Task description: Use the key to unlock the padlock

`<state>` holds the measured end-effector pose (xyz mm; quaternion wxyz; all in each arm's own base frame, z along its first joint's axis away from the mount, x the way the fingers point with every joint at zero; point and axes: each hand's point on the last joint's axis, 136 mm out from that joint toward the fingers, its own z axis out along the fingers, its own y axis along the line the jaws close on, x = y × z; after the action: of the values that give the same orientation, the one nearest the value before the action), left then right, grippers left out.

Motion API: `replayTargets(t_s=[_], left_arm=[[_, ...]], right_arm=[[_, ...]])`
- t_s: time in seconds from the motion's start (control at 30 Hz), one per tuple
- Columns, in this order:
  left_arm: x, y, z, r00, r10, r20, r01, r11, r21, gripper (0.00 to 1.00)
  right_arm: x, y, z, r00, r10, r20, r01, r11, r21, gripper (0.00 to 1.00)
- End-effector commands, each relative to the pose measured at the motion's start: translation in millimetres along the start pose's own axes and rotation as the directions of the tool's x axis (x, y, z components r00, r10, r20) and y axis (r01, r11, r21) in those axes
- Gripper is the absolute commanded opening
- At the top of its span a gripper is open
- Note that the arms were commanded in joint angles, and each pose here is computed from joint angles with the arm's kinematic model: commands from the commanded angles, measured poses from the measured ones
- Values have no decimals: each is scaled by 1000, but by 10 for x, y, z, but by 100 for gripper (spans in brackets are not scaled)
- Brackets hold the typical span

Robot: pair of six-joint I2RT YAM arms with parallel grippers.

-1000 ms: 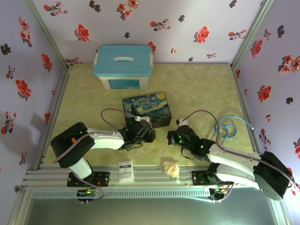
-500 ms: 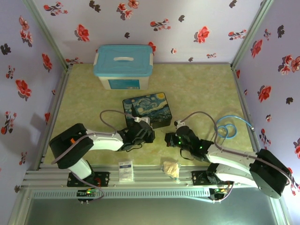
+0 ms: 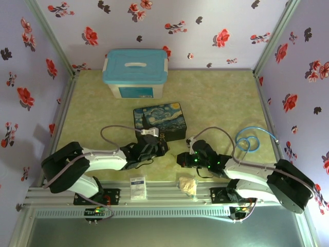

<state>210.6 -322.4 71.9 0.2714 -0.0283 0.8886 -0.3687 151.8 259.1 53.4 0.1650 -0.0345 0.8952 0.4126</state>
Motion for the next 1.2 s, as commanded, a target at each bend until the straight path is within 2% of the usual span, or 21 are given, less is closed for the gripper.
replayTargets(t_s=[0.0,0.1,0.3,0.47,0.63,0.73,0.97,1.17], left_arm=[[-196,-278,-87,997,-39,73,32,994,104,0],[-190,-252,-90,995,-59,75,51,993,109,0],[-243,-276,-147,982,-155,108,131,971,201,0],[-252,-279,-173,983,-147,112,123,972,201,0],[-292,-310,-213,980,-157,123,128,968,215,0],[-313,-314,-232,977,-165,132,134,966,219,0],[-308,-283,-234,976,-172,134,141,966,216,0],[-316,-326,-248,976,-171,131,139,964,226,0]], right_arm=[[-49,149,23,999,31,-13,-32,998,-55,0],[-40,91,68,999,40,-30,-40,999,-25,0],[-83,177,115,997,80,-21,-81,992,-99,0],[-152,219,87,996,94,-13,-95,988,-120,0],[-110,92,120,992,114,-52,-117,991,-71,0],[-76,121,151,991,112,-76,-119,989,-92,0],[-204,231,119,990,139,-31,-142,976,-162,0],[-283,178,128,985,170,-21,-171,973,-155,0]])
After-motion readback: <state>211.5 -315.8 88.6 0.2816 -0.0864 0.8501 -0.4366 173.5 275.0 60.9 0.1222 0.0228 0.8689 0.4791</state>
